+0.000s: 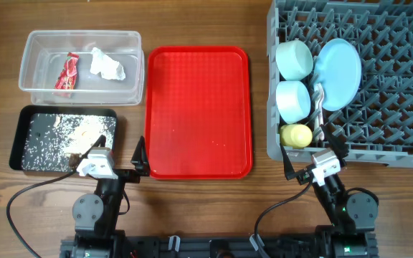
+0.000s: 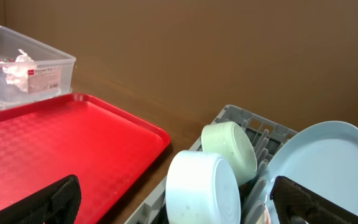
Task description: Sort waste into correct bins and load items into the dishwasher rack
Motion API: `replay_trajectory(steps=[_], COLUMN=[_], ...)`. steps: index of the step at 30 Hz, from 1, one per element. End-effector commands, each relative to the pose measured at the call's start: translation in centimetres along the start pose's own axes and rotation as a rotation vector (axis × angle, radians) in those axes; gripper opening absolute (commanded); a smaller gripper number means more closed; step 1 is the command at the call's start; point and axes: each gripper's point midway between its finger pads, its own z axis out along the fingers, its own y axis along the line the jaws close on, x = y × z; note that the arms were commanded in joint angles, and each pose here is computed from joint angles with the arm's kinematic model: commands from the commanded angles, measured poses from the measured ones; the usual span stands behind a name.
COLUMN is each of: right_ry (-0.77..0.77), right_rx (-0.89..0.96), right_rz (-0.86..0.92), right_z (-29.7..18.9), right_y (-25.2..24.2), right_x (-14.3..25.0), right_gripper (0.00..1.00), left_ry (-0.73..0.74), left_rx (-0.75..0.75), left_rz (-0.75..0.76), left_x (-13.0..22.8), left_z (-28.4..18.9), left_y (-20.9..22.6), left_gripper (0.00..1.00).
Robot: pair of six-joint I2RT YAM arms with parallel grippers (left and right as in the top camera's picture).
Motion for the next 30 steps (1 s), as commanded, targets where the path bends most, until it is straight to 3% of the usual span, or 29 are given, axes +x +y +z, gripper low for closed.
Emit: replay_trajectory(steps=[1, 30], right_ry=[-0.012, -0.012], right_rx=[0.011, 0.011], right_rz=[-0.014, -0.014], right_z=[-0.06, -0.06], right_y=[-0.19, -0.19], right_x=[-0.21, -0.21], right_gripper=[1.00, 1.00], left_ry=[0.004, 0.004], left_rx=[0.000, 0.000], left_rz=[0.015, 0.015], left_x=[0.18, 0.18], left_z=[0.00, 0.00], left_y=[0.09, 0.09], left_gripper=[1.00, 1.00])
